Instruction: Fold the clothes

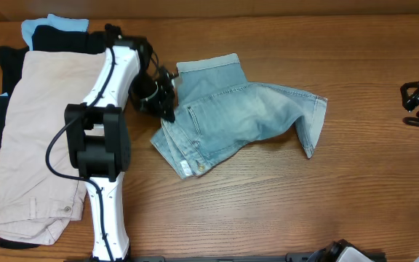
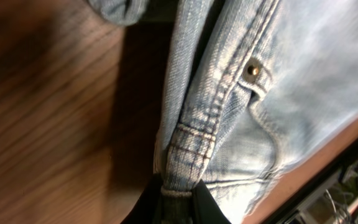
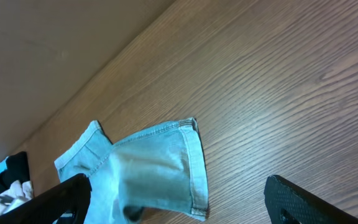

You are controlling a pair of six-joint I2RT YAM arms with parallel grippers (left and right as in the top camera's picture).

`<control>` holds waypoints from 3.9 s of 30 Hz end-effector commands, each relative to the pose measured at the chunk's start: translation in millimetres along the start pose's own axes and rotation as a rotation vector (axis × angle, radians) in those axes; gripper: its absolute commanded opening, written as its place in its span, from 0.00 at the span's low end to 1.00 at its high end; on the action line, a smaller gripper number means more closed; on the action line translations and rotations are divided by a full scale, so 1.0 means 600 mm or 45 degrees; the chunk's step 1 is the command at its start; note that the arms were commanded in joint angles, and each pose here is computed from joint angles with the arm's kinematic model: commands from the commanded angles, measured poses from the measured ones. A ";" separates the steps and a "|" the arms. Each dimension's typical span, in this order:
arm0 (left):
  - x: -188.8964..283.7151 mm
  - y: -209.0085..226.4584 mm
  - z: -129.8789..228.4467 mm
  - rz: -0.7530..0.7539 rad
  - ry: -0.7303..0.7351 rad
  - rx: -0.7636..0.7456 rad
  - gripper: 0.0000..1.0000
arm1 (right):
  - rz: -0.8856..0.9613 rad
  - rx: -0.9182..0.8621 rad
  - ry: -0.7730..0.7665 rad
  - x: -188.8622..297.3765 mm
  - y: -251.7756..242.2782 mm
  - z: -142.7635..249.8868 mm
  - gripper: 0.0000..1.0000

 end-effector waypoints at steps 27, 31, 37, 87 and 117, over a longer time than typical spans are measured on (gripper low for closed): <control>0.151 0.008 -0.052 -0.701 -0.162 -0.007 0.90 | 0.016 -0.014 0.051 -0.015 -0.007 -0.003 0.93; 0.138 0.035 -0.065 -0.660 -0.234 -0.111 0.90 | 0.025 -0.024 0.071 -0.026 -0.012 -0.006 0.93; 0.097 0.064 -0.066 -0.639 -0.223 -0.131 0.81 | 0.031 -0.006 0.086 -0.034 -0.016 -0.008 0.93; 0.397 -0.218 -0.019 -0.762 -0.883 -0.231 0.04 | -0.118 0.255 0.405 -0.124 0.084 0.075 0.88; 0.445 -0.312 0.033 -0.799 -1.018 -0.342 0.04 | 0.088 0.512 0.666 -0.544 0.097 0.260 0.77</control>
Point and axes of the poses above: each gripper's point midway between its finger pads, its own x axis back along the fingers, its own y axis along the line the jaws close on, z = x × y, the point moved 8 cm from there along x, back along the fingers, and after that the axes turned 14 degrees about -x, right-handed, at the moved point
